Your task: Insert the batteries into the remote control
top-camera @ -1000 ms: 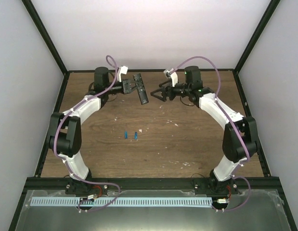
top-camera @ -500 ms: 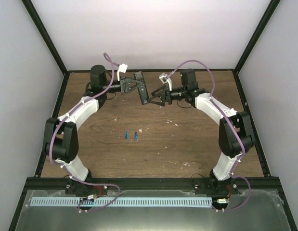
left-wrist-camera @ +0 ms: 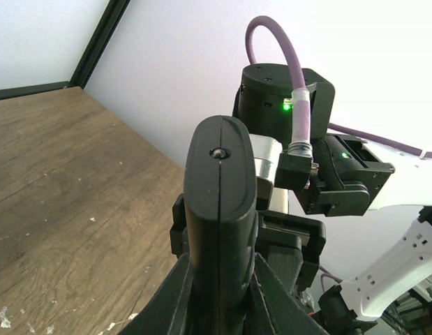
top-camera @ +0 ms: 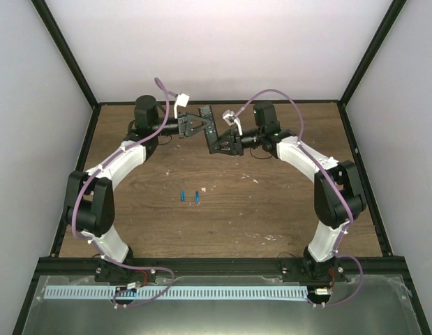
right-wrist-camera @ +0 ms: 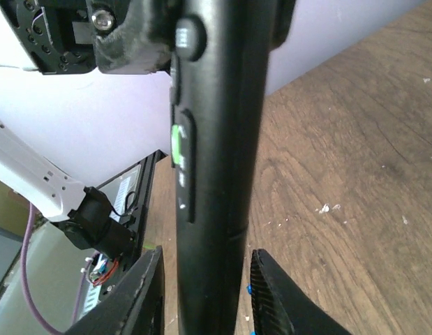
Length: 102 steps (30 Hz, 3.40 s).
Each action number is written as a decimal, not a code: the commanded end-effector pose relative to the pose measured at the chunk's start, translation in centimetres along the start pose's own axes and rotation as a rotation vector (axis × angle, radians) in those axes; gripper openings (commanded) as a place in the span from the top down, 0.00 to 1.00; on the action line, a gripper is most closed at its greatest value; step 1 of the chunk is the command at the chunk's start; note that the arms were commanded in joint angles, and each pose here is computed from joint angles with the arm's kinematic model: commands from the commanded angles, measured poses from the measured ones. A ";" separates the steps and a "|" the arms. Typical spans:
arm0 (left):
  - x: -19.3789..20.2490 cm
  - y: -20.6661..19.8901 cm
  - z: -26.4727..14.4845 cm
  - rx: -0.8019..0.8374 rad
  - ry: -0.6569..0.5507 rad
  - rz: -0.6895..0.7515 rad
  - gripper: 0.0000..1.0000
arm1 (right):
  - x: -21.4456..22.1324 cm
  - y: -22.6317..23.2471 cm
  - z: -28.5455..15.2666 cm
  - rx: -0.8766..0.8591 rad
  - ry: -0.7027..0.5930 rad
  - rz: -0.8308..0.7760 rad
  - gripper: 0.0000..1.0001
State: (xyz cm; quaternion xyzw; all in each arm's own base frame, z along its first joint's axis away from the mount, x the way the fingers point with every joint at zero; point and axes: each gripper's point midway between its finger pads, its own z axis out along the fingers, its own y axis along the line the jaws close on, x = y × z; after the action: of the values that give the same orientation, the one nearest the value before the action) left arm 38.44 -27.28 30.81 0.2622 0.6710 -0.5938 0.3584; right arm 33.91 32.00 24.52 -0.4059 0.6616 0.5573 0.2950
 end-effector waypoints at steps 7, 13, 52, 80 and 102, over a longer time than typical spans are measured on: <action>0.7 -0.9 0.5 0.042 0.022 0.030 1.00 | -1.5 0.9 0.1 -0.044 -0.012 -0.048 0.84; 0.9 -0.7 0.5 0.043 0.030 0.027 1.00 | -1.5 1.1 0.1 -0.058 -0.004 -0.050 0.92; -3.1 7.5 -7.1 -0.570 -0.389 -0.661 0.32 | -3.6 -8.6 -3.8 1.170 0.188 -0.538 0.99; 1.1 9.8 -5.5 -0.540 -0.395 -0.948 0.33 | -1.9 -9.9 -1.1 1.401 0.285 -0.952 0.99; 1.8 10.4 -3.7 -0.525 -0.340 -0.973 0.65 | -0.8 -11.7 -1.0 1.473 0.358 -1.008 0.99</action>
State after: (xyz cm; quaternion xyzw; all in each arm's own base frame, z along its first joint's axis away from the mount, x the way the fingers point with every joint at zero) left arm 44.67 -21.63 23.01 -0.2766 0.7735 -0.5321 0.2050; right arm 44.15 30.42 18.79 -0.4502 0.6395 -0.2533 0.5693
